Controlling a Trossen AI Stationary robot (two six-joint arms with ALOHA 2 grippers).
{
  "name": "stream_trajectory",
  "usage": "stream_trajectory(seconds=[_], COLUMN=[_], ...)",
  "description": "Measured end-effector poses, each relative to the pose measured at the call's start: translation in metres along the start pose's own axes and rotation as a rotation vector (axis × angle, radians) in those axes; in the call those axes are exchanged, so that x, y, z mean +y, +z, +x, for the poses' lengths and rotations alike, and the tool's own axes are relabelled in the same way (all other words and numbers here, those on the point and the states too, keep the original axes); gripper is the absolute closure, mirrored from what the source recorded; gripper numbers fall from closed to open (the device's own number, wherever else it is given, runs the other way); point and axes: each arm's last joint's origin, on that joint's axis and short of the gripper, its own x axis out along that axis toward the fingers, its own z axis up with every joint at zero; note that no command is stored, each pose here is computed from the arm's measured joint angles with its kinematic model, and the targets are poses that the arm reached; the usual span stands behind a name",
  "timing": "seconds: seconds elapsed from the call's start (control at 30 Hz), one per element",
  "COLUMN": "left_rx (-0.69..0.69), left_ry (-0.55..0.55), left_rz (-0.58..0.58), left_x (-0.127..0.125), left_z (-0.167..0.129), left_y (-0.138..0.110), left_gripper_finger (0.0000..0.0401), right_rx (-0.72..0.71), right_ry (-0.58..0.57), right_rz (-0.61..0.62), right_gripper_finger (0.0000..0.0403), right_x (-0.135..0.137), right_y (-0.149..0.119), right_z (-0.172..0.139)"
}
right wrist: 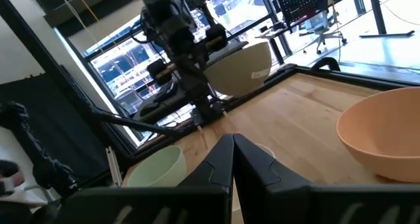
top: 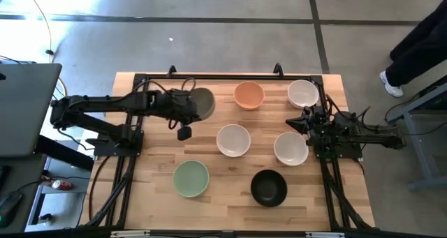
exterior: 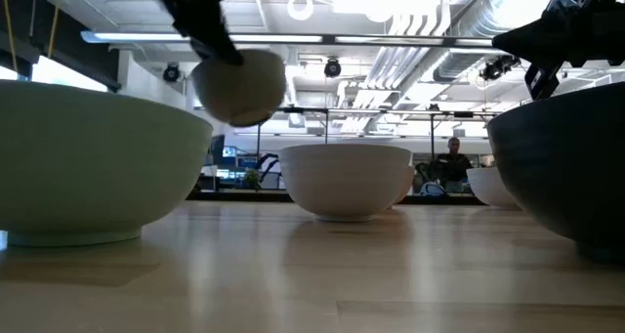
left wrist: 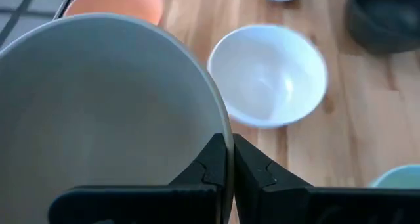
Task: Nest bowls inside each other
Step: Stack the gray bowl on the center white bowl
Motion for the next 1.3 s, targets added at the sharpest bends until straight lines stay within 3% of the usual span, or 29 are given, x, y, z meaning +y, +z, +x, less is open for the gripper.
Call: stream_trajectory(seconds=[0.3, 0.63, 0.93, 1.3], left_rx=[0.042, 0.046, 0.025, 0.064], left_ry=[-0.124, -0.212, -0.218, -0.173], left_rz=[0.142, 0.232, 0.244, 0.277], left_x=[-0.03, -0.06, -0.067, -0.078], left_z=[0.04, 0.069, 0.072, 0.081], left_y=[0.04, 0.068, 0.08, 0.075], left_gripper_finger=[0.0401, 0.0401, 0.0401, 0.0401], right_rx=[0.001, 0.037, 0.048, 0.074], right_ry=[0.0, -0.018, -0.017, -0.006], right_rz=[0.0, 0.019, 0.012, -0.019], right_gripper_finger=[0.0402, 0.0402, 0.0402, 0.0402], right_x=[0.0, -0.002, -0.002, -0.002], right_y=[0.0, -0.004, -0.005, -0.006], right_z=[0.0, 0.0, 0.0, 0.0])
